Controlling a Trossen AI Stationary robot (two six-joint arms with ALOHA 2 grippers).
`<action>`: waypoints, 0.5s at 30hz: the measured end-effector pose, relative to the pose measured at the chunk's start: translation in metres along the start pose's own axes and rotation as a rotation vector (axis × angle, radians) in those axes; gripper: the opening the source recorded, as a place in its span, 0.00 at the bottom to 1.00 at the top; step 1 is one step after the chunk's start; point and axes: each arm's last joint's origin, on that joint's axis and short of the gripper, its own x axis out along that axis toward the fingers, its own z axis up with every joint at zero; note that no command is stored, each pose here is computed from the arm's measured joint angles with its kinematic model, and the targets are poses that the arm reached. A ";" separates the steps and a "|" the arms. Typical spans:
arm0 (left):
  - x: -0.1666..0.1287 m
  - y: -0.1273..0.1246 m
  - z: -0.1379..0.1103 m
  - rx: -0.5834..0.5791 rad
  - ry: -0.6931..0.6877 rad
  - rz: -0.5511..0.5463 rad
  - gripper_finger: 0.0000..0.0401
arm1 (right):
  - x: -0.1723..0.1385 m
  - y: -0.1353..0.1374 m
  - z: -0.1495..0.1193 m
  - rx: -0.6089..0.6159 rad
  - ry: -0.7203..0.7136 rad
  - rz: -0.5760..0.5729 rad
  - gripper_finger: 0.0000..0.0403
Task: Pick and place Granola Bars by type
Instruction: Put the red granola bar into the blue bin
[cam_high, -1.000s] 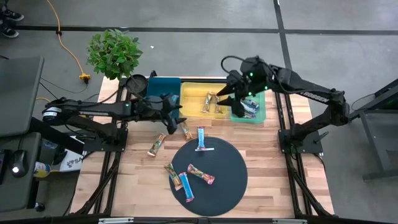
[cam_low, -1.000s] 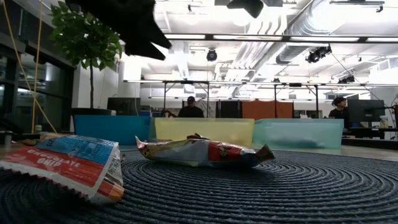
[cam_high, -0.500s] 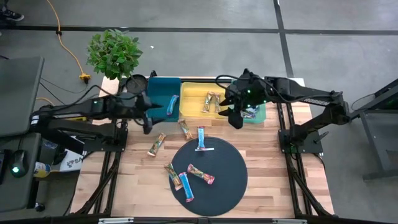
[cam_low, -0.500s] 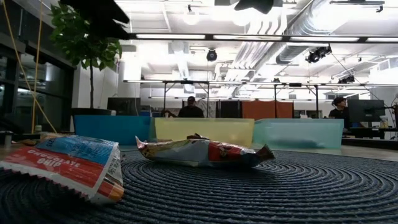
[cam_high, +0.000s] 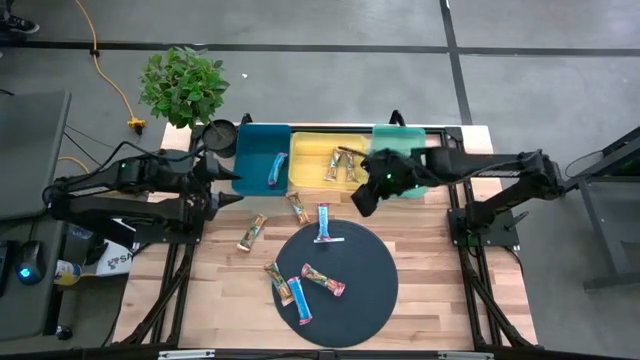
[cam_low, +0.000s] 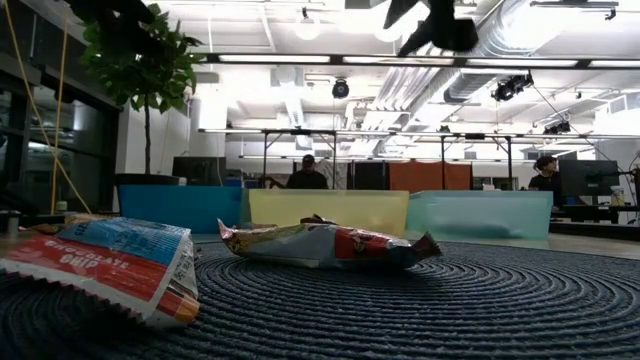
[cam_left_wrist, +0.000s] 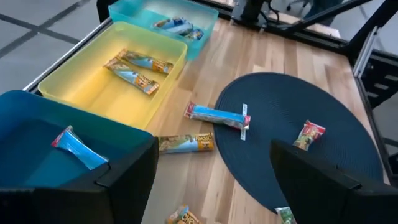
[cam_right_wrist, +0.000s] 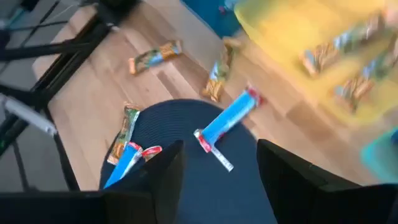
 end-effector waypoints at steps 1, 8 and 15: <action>-0.002 0.000 0.000 -0.001 -0.007 -0.001 0.76 | 0.006 -0.001 -0.004 0.033 0.001 0.000 0.47; -0.004 0.001 -0.002 0.007 -0.006 -0.002 0.76 | 0.054 0.003 -0.026 0.137 -0.129 0.228 0.47; -0.004 0.001 -0.006 0.036 0.036 -0.005 0.76 | 0.069 0.030 -0.034 -0.004 -0.190 0.410 0.47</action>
